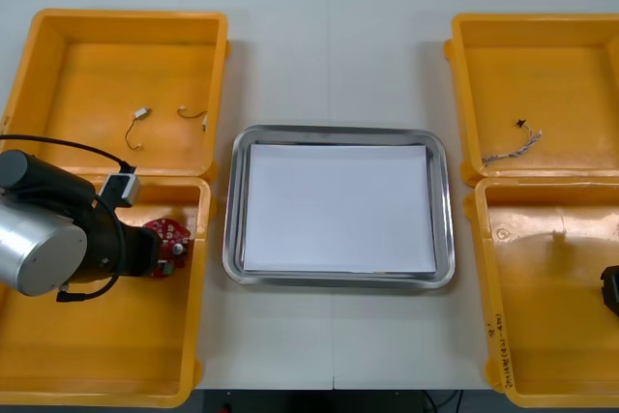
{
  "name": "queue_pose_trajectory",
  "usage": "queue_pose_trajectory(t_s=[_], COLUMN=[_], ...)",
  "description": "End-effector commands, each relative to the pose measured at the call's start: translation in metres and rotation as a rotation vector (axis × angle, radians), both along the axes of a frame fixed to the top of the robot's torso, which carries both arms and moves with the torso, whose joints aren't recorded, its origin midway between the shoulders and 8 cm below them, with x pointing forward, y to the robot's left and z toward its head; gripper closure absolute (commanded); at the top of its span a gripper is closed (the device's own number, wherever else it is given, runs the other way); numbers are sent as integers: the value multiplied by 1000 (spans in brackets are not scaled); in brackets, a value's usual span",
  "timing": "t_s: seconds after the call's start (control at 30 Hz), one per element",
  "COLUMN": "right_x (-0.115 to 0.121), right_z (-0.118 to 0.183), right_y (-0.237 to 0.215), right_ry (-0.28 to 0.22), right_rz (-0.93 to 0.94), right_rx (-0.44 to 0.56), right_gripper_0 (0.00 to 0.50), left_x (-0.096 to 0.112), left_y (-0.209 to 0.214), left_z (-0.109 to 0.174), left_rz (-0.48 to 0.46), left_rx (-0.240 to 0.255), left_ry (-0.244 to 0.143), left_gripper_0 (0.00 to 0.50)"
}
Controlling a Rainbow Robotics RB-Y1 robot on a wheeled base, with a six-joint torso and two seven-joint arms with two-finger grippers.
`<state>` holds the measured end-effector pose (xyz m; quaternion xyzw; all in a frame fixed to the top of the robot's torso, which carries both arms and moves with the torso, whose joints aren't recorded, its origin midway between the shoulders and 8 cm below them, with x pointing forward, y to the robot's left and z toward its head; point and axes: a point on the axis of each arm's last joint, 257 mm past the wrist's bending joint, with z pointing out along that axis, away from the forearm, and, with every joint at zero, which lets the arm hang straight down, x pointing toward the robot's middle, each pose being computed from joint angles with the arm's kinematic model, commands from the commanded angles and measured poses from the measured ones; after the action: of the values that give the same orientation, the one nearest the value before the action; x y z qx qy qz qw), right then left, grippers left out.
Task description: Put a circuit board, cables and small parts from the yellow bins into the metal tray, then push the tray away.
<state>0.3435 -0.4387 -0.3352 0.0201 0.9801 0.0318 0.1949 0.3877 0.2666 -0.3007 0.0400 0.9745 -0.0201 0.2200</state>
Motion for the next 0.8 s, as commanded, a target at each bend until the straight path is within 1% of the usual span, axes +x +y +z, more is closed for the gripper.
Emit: queue_pose_trajectory(t_s=[0.03,0.13,0.3,0.47,0.67,0.8], right_x=[18,20,26,32,41,46], right_z=[48,59,69,78,83,82], right_y=[-9,-6,3,13,34,53], right_ry=[-35,-37,-47,-57,-66,-67], right_rz=[48,62,80,97,104,100], right_rx=[-61,-69,-67,-55,-3,47], right_gripper_0=[500,500,500,500,500,500], left_x=[-6,-7,-12,-18,-23,-28], left_y=[18,27,42,55,73,82], left_z=[17,18,20,22,23,24], left_rz=[79,82,81,81,68,66], left_rx=[-11,-2,12,26,42,34], left_ry=[-13,-15,-30,-31,-45,-41], left_gripper_0=[500,500,500,500,500,500])
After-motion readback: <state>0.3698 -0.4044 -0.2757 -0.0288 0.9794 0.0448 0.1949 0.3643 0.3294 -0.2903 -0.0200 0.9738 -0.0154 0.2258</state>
